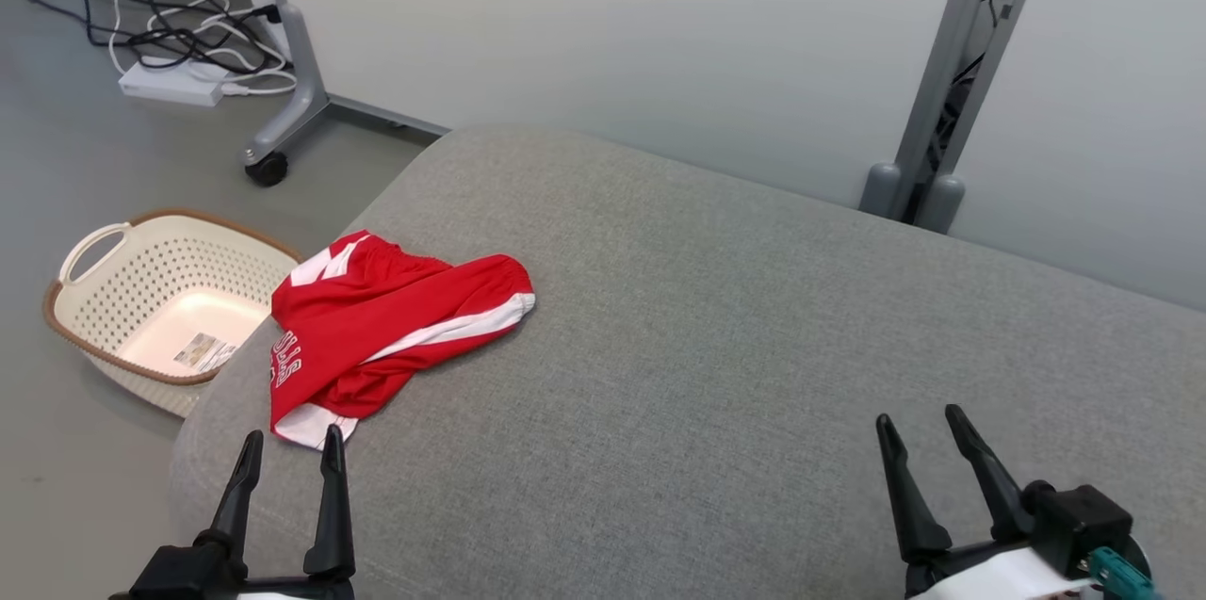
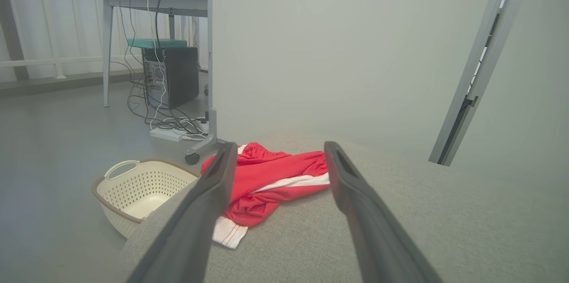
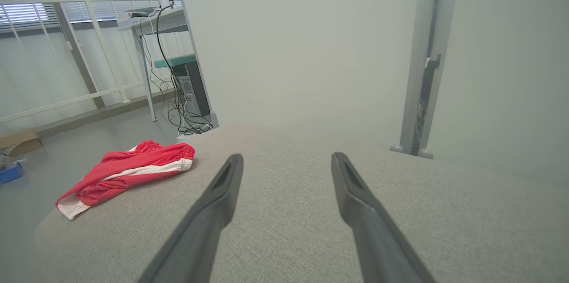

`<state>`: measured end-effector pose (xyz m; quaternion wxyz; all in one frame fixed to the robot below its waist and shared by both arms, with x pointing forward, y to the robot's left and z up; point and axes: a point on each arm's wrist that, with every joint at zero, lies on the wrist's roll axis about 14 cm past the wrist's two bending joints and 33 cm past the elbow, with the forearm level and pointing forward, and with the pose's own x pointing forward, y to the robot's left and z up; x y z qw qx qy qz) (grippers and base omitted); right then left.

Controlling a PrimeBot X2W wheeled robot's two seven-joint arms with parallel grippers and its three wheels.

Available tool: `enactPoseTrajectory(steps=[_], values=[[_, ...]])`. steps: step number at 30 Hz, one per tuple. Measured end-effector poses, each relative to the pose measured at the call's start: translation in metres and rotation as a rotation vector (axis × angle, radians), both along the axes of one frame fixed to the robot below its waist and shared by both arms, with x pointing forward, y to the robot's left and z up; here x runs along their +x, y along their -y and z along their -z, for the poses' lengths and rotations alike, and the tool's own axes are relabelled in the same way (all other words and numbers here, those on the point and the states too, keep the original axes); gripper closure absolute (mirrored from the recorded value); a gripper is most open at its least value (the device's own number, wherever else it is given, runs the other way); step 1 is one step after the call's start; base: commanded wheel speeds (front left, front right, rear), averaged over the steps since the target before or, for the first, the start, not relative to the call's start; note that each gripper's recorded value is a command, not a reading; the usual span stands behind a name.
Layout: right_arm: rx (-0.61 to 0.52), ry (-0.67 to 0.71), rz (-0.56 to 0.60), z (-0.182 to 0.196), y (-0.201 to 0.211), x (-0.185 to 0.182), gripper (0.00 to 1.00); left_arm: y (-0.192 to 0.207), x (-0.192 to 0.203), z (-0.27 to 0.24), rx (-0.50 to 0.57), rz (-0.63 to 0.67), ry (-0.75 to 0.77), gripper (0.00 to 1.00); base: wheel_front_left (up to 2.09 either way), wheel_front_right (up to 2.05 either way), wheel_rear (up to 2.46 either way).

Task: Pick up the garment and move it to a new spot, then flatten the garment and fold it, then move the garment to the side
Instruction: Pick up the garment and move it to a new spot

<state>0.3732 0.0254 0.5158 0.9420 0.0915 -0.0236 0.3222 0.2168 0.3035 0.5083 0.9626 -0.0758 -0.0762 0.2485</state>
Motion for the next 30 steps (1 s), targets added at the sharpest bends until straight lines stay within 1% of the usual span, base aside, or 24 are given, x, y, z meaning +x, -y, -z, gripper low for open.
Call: enactPoseTrajectory(steps=[4,11,21,27,28,30], values=[[-0.008,-0.016,-0.05,0.007,-0.017,-0.001,0.0,-0.004,-0.003,0.001,-0.006,-0.021,-0.008,0.0,0.0,0.0,0.0],[-0.009,-0.02,-0.071,0.008,-0.024,0.0,0.0,-0.006,-0.005,0.002,-0.006,-0.038,-0.015,0.0,0.0,0.0,0.0],[-0.011,-0.023,-0.061,0.008,-0.02,-0.002,0.0,-0.008,-0.005,0.0,-0.004,-0.041,-0.004,0.0,0.0,0.0,0.0],[-0.03,-0.037,-0.038,0.016,-0.01,-0.006,0.0,-0.024,-0.009,-0.011,0.027,-0.07,0.021,0.0,0.0,0.0,0.0],[-0.033,-0.037,-0.035,0.016,-0.008,-0.007,0.0,-0.026,-0.008,-0.012,0.046,-0.065,0.014,0.0,0.0,0.0,0.0],[-0.042,-0.035,-0.034,0.018,-0.007,-0.007,0.0,-0.033,-0.006,-0.006,0.039,-0.075,-0.003,0.0,0.0,0.0,0.0]])
